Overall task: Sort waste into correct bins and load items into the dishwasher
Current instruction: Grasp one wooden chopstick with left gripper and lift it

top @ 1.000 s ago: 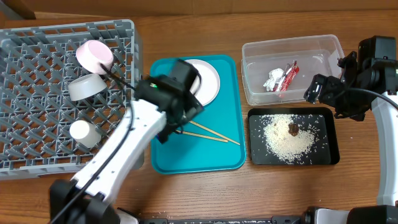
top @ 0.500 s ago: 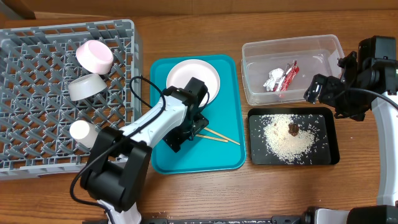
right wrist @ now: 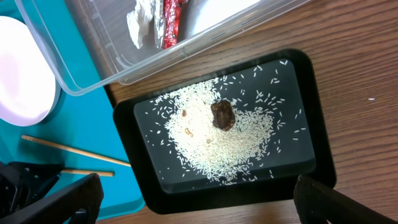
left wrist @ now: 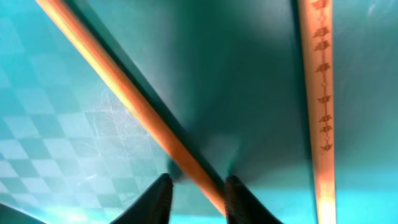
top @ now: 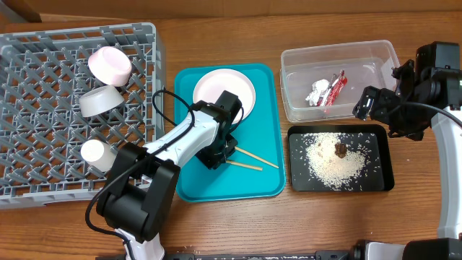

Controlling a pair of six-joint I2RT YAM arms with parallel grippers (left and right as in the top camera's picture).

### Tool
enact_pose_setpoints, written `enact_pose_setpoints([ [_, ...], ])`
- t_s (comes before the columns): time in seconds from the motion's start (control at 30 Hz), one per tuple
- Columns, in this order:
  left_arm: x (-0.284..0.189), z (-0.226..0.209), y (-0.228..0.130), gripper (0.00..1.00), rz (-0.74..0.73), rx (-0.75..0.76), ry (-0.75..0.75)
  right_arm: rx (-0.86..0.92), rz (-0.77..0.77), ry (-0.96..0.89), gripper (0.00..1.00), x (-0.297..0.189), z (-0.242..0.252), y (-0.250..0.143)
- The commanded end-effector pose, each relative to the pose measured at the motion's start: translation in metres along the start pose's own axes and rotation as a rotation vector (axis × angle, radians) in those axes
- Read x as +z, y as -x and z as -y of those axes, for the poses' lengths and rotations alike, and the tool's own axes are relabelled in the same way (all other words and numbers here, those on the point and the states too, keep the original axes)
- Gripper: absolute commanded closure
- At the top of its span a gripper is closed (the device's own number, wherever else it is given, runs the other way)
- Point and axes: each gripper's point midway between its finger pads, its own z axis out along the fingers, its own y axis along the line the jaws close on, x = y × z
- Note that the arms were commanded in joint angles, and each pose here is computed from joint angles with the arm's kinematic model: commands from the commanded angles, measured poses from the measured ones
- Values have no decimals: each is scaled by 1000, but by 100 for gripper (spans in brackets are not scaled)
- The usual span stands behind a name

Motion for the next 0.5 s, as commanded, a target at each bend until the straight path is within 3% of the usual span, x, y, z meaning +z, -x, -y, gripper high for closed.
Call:
enact_pose_setpoints([
  [0.0, 4, -5, -1, 78, -4, -5, 24, -5, 35, -3, 0, -9, -1, 6],
  [0.47, 4, -11, -1, 87, -8, -9, 44, -5, 34, -4, 0, -9, 0, 6],
])
